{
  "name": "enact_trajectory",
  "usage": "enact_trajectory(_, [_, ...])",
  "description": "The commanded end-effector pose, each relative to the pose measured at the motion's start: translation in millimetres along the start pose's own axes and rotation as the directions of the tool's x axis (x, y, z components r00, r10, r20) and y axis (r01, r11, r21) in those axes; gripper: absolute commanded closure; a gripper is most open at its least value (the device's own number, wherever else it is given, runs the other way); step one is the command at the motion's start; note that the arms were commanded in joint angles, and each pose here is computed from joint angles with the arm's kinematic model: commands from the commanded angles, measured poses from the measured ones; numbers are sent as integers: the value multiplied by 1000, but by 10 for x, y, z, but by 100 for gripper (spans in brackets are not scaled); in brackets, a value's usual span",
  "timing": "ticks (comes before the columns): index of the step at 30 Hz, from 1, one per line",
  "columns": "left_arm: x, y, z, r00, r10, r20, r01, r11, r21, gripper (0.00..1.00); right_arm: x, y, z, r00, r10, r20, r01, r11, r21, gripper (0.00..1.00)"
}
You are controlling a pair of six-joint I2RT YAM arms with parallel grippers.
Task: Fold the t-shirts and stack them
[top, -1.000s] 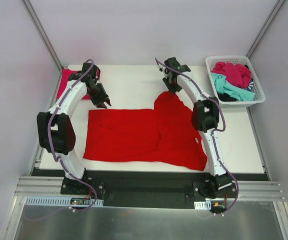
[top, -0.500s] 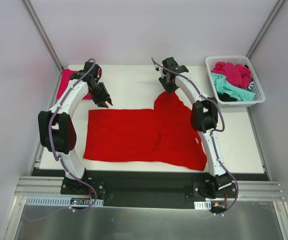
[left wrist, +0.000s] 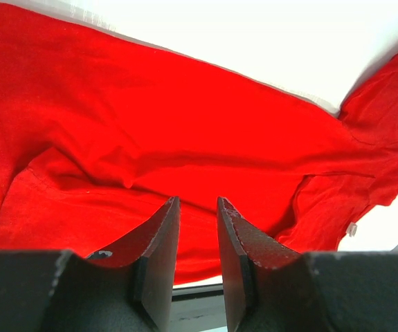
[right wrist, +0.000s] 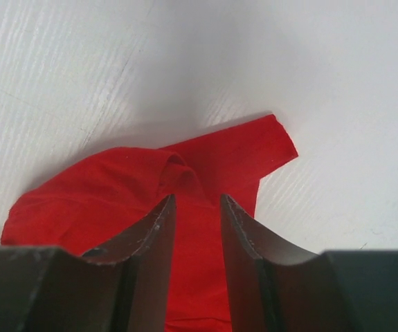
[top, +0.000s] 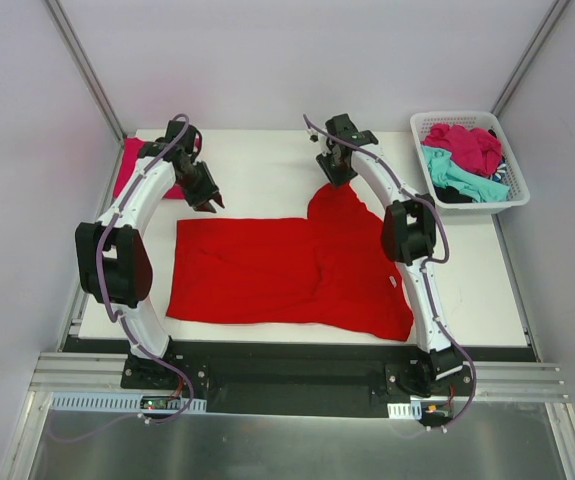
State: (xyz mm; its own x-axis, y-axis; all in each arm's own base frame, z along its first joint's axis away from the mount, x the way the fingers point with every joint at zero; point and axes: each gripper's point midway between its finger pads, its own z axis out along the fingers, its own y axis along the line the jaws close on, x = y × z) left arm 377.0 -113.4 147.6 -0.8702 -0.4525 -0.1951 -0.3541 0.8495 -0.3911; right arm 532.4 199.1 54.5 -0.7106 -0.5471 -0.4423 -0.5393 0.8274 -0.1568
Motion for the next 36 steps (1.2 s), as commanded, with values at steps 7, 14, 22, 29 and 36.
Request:
enact_trajectory(7, [-3, -62, -44, 1000, 19, -1, -19, 1000, -12, 72, -50, -167, -78, 995, 97, 21, -97, 995, -22, 62])
enact_trajectory(14, [0, -91, -44, 1000, 22, -2, -22, 1000, -10, 72, -17, -197, -72, 993, 119, 10, -119, 993, -20, 62])
enact_trajectory(22, [-2, -116, -51, 1000, 24, 1, -24, 1000, -8, 72, 30, -62, -97, 991, 136, -5, -136, 988, -77, 62])
enact_trajectory(29, [5, -137, -78, 1000, 28, 3, -28, 1000, -2, 72, 44, -30, -149, 990, 140, -14, -141, 986, -93, 62])
enact_trajectory(36, [4, -151, -95, 1000, 27, 6, -27, 1000, 1, 72, 112, 56, -58, 988, 150, -43, -154, 981, -120, 64])
